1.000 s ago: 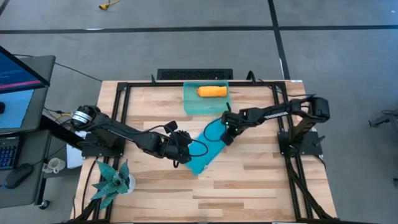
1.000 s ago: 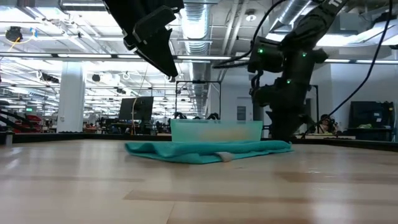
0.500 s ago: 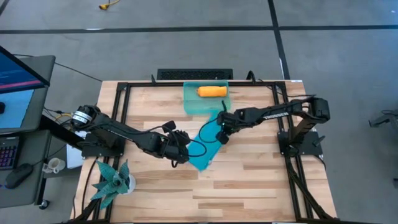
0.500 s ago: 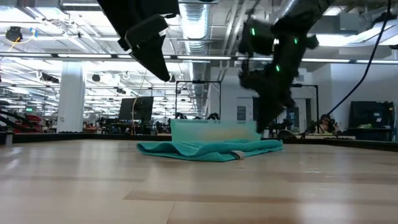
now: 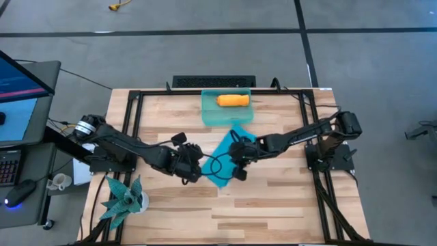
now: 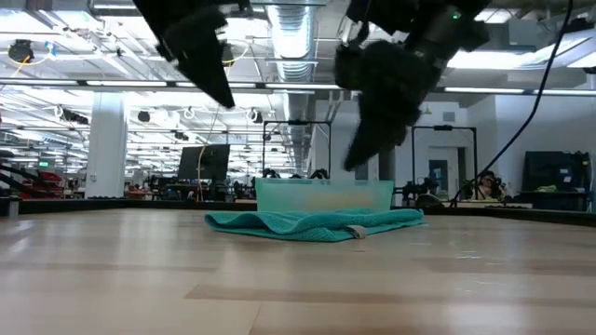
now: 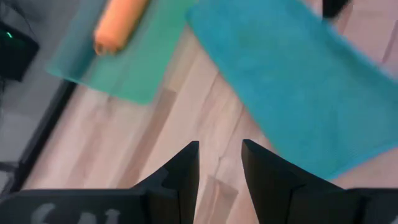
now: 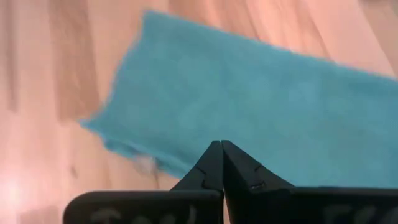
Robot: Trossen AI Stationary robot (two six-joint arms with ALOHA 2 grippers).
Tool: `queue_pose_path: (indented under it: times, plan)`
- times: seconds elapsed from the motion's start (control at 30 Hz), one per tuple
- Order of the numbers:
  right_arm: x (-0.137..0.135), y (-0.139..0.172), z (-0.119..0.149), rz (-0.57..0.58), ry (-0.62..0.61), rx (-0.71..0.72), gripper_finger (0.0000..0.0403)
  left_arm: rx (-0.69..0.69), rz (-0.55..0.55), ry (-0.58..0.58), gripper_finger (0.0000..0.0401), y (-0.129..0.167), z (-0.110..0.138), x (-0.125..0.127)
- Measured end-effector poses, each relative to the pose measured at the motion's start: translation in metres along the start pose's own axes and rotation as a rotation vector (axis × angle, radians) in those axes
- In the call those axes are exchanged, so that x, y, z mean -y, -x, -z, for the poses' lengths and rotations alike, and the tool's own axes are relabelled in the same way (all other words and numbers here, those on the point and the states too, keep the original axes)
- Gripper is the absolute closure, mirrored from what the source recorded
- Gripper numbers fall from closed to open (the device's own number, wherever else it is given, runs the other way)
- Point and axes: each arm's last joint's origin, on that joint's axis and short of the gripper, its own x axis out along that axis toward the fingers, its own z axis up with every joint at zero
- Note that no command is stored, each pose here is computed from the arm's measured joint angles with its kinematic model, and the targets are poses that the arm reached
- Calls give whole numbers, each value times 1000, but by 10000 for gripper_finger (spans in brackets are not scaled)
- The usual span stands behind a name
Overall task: Roll microfiber towels into tight, uniform cylinder then place into a basket
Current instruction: Roll the blue microfiber cloth on the table
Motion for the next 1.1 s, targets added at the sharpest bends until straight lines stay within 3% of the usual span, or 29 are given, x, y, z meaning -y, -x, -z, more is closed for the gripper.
queue_pose_path:
  times: [0.2,0.4,0.7,1.1]
  plan:
    - [-9,-22,-7,-68,6,100,381,121,12,1,287,34,5,5]
    - [-28,-39,-14,-157,38,156,384,191,-12,-57,287,48,12,13]
    - [-54,-72,-6,-153,136,38,383,188,-26,-58,287,45,9,10]
    - [-68,-67,4,-96,129,-179,384,170,-3,-57,287,44,10,10]
